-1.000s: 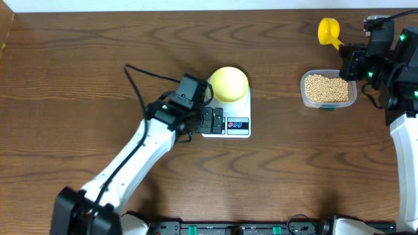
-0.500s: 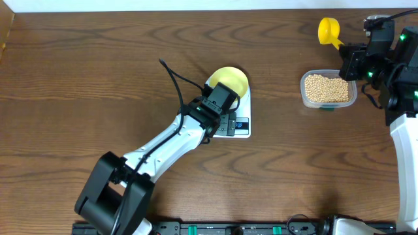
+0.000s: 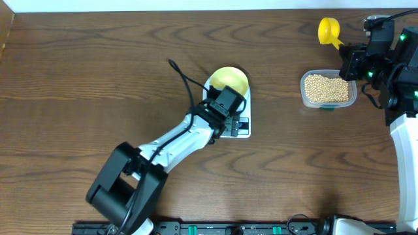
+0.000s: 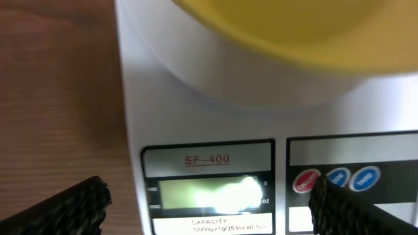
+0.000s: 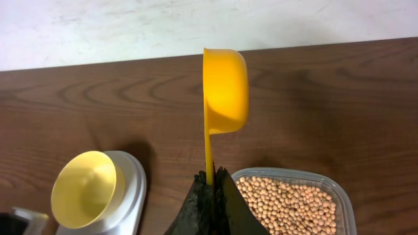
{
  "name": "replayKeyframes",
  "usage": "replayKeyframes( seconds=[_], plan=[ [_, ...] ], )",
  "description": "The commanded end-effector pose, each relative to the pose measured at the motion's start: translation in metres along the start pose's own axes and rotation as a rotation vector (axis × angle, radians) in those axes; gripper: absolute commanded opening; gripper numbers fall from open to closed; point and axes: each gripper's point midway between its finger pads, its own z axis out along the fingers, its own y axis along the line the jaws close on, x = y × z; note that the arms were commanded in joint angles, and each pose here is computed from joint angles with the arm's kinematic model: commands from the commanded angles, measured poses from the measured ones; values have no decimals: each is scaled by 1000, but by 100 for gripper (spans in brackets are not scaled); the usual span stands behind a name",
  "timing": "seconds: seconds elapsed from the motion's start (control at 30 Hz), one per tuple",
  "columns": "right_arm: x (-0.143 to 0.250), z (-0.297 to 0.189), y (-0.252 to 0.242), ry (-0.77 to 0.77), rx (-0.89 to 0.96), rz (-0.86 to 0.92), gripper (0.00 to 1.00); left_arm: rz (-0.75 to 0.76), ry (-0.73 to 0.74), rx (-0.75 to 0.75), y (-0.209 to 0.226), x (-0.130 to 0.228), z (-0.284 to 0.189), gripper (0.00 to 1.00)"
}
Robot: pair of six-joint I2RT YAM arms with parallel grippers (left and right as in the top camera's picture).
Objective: Scoop item into bowl and weigh 50g on scale
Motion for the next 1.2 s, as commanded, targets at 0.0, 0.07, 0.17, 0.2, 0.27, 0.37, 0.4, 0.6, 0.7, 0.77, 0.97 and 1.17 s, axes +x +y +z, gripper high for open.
replayKeyframes(
  seconds=[0.0,0.07,0.17,0.2,0.27,0.37,0.4,0.6,0.7,0.77,0.97,1.17],
  plan=[
    [-8,-5,-1,-24,1,-23,1,18,0,-57,4,6,8,100],
    [-8,-5,-1,-24,1,-23,1,18,1,-57,5,6,9,100],
    [-8,-5,-1,-23,1,-23,1,15,-8,-52,3,4,9,100],
    [-8,-5,-1,-23,1,-23,1,15,-11,-50,3,3,9,100],
    [-8,-5,-1,-23,1,-23,1,14,-15,-48,2,2,9,100],
    [-8,-5,-1,-23,1,-23,1,14,-15,-48,2,2,9,100],
    [-8,-5,-1,-23,1,-23,1,14,-15,-48,2,2,9,100],
    [-7,-5,-1,-19,1,-21,1,23,18,-67,4,10,20,100],
    [-7,-5,-1,-18,1,-21,1,30,43,-81,6,17,27,100],
    [-6,-5,-1,-16,1,-20,1,31,45,-82,7,17,27,100],
    [-6,-5,-1,-16,1,-20,1,32,36,-103,10,16,26,100],
    [-6,-5,-1,-13,1,-19,1,36,40,-124,14,18,26,100]
  ],
)
